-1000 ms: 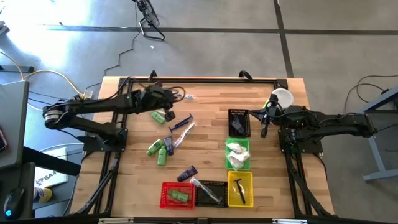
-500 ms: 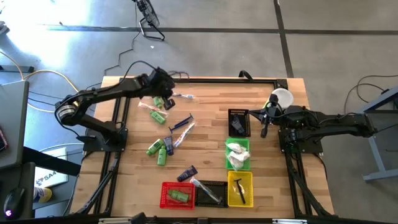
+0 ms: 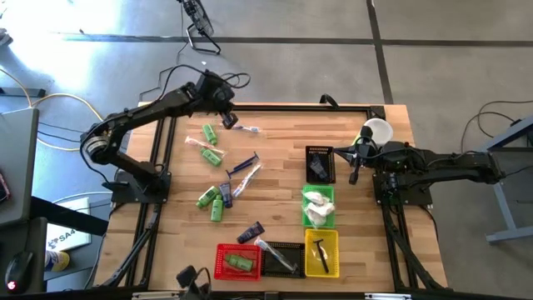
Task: Pick & Place Travel size toiletries
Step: Put the dark blue toothbrush into the bottom black bin
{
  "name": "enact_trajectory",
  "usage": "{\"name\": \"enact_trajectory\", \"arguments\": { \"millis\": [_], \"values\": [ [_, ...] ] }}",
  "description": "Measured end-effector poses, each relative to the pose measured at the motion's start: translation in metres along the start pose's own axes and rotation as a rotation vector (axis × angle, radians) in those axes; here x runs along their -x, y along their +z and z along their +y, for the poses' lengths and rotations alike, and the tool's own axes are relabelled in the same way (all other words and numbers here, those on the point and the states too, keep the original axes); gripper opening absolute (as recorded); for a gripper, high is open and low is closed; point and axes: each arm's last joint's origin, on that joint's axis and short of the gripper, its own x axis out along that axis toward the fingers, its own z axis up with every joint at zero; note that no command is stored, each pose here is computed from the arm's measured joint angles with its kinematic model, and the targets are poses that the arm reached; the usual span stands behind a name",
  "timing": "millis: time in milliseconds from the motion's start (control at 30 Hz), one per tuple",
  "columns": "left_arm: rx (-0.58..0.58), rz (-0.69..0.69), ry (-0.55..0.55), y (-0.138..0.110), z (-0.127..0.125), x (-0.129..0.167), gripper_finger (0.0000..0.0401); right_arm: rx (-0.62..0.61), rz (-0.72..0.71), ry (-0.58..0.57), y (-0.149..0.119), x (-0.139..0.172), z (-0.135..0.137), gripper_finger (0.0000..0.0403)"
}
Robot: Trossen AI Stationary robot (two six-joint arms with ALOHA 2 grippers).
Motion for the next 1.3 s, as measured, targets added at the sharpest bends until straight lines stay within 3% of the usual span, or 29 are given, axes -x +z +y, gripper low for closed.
{"name": "enact_trajectory", "arguments": {
  "millis": [233, 600, 1033, 1167, 1300],
  "values": [
    [0.005, 0.026, 0.006, 0.008, 0.008, -0.023, 0.003, 0.001, 0.0, 0.0, 0.0, 0.0, 0.0, 0.0002],
    [-0.109, 0.11, -0.008, 0.009, 0.013, -0.045, 0.0041, 0.004, -0.001, 0.004, 0.0, 0.0, 0.0, 0.0002],
    [-0.139, 0.307, -0.07, -0.01, 0.009, -0.041, 0.021, 0.005, -0.001, 0.004, 0.0, 0.0, 0.0, 0.0002],
    [-0.136, 0.339, -0.086, -0.013, 0.008, -0.04, 0.0239, 0.007, -0.001, 0.004, 0.0, 0.0, 0.0, 0.0002],
    [-0.174, 0.365, -0.104, -0.017, 0.007, -0.04, 0.0243, 0.007, -0.001, 0.004, 0.0, 0.0, 0.0, 0.0002]
  ]
}}
